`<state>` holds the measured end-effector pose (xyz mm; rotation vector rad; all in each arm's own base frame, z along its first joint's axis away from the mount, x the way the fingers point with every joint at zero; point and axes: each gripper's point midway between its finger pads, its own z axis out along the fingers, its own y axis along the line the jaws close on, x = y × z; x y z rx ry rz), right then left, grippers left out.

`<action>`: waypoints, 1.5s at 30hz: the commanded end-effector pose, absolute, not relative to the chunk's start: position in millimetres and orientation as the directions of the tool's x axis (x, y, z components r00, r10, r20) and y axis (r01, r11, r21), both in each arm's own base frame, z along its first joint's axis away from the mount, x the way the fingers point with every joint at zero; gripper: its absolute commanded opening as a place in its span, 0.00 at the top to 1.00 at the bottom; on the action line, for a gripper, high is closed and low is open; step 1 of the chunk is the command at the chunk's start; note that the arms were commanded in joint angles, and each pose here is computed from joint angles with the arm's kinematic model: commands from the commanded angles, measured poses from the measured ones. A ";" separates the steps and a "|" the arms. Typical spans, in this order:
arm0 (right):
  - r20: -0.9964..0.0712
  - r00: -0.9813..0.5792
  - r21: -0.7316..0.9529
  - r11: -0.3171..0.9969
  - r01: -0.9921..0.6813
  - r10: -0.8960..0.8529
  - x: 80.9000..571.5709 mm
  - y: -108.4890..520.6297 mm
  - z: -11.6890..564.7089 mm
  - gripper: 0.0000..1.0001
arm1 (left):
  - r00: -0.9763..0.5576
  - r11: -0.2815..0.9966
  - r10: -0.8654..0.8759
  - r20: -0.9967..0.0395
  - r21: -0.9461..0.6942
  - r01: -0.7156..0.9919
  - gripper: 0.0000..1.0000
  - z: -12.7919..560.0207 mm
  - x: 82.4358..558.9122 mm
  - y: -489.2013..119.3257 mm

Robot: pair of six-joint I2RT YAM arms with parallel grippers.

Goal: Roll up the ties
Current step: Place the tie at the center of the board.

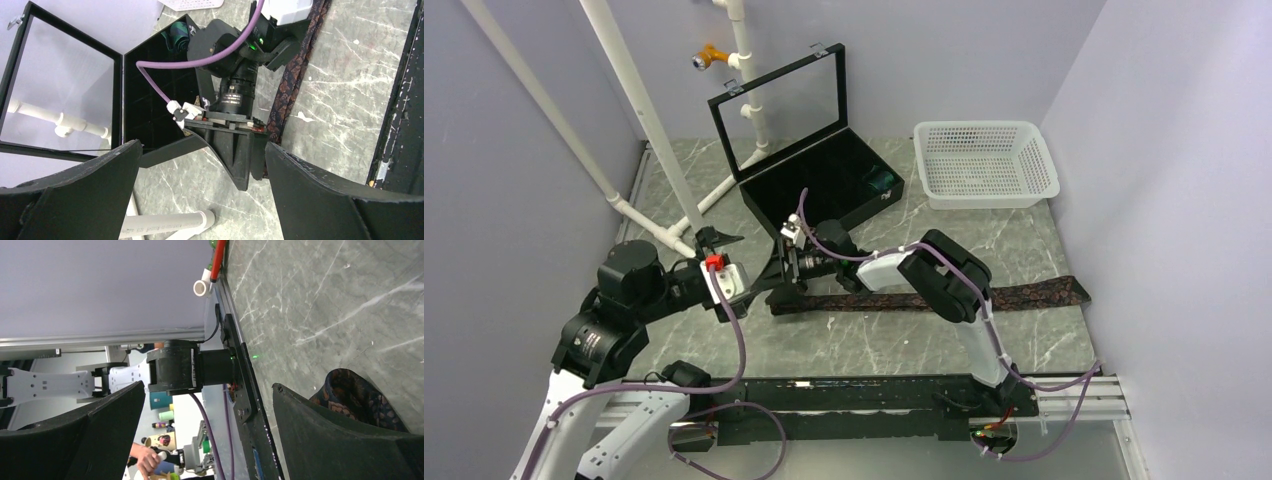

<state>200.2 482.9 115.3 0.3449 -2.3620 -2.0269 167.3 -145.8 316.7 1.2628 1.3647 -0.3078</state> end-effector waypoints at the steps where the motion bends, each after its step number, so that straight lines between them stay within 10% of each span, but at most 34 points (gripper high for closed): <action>1: -0.142 -0.979 0.984 0.085 -0.156 -0.146 198.1 498.4 124.4 0.00 | 0.279 0.394 0.491 -0.825 0.496 0.774 0.01 315.3 168.3 -141.6; 16: -0.146 -0.977 0.965 0.196 -0.176 -0.158 181.0 488.1 33.4 0.00 | 0.248 0.385 0.518 -0.819 0.482 0.787 0.00 299.1 160.7 -135.5; 34: -0.508 -0.843 0.853 0.028 -0.520 -0.177 187.3 475.6 181.2 0.01 | 0.192 0.242 0.599 -0.777 0.405 0.882 0.12 224.1 150.2 -138.9; 45: -0.487 -0.826 0.729 0.388 -0.563 -0.285 201.5 322.3 118.1 0.46 | 0.010 0.192 0.698 -0.716 0.201 0.961 0.27 126.6 171.4 -148.6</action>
